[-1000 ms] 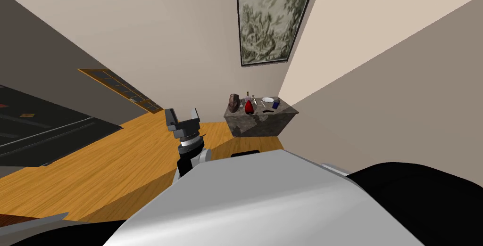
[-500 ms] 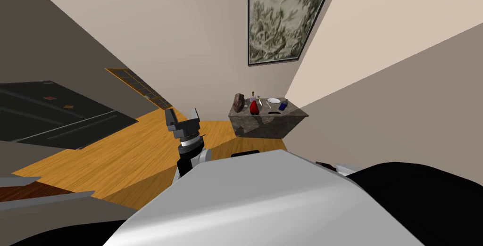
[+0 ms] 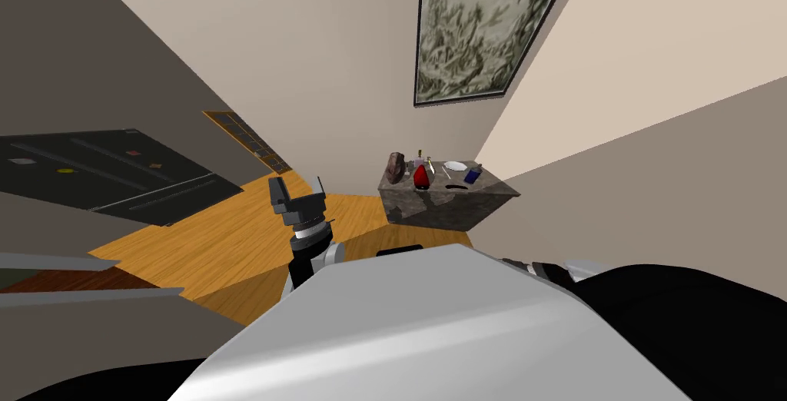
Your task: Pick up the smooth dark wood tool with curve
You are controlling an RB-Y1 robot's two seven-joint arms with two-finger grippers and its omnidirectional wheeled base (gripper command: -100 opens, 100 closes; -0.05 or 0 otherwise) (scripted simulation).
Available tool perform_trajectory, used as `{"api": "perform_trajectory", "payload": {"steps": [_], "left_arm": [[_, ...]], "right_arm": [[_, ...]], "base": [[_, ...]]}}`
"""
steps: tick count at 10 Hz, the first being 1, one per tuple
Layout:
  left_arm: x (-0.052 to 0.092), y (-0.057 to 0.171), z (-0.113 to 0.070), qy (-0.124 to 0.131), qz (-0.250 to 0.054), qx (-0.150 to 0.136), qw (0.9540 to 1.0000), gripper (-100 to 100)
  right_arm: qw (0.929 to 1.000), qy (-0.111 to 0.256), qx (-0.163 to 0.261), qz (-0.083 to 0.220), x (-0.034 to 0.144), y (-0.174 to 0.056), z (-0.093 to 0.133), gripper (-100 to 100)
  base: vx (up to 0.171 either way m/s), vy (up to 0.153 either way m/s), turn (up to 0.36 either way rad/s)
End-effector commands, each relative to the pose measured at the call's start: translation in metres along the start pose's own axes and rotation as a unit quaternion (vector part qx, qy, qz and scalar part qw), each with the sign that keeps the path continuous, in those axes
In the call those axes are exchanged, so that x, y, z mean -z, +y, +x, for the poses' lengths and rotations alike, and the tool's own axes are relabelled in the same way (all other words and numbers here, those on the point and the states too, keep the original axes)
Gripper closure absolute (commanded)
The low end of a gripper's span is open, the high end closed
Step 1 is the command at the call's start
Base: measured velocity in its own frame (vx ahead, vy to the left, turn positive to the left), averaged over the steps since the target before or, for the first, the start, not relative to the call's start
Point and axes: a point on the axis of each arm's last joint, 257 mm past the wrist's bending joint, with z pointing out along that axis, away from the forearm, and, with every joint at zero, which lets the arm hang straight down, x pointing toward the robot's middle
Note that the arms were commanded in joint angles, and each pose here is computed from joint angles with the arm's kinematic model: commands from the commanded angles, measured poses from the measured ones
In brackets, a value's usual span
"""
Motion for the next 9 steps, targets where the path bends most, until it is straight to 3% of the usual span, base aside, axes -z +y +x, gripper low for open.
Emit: {"api": "perform_trajectory", "payload": {"steps": [1,2,3,4,5,6,8,9], "left_arm": [[0.000,0.000,0.000,0.000,0.000,0.000,1.0000,0],[0.000,0.000,0.000,0.000,0.000,0.000,1.0000,0],[0.000,0.000,0.000,0.000,0.000,0.000,1.0000,0],[0.000,0.000,0.000,0.000,0.000,0.000,1.0000,0],[0.000,0.000,0.000,0.000,0.000,0.000,1.0000,0],[0.000,0.000,0.000,0.000,0.000,0.000,1.0000,0],[0.000,0.000,0.000,0.000,0.000,0.000,1.0000,0],[0.000,0.000,0.000,0.000,0.000,0.000,1.0000,0]], "right_arm": [[0.9987,0.037,0.031,0.017,0.024,-0.025,0.018,-100],[0.9983,0.042,0.034,0.023,0.030,-0.032,0.019,-100],[0.9952,0.070,0.058,0.036,0.049,-0.051,0.030,-100],[0.9946,0.073,0.061,0.039,0.053,-0.055,0.029,-100],[0.9895,0.101,0.088,0.054,0.076,-0.076,0.035,-100],[0.9895,0.101,0.088,0.054,0.076,-0.076,0.035,-100],[0.9769,0.146,0.135,0.079,0.118,-0.112,0.038,-100],[0.9764,0.147,0.136,0.081,0.120,-0.114,0.038,-100]], "base": [[0.061,0.061,0.177],[0.056,0.041,0.102],[0.073,0.054,0.187],[0.056,0.037,0.119],[0.070,0.043,0.197],[0.063,0.022,0.115],[0.103,0.017,0.273],[0.102,0.012,0.135]]}}
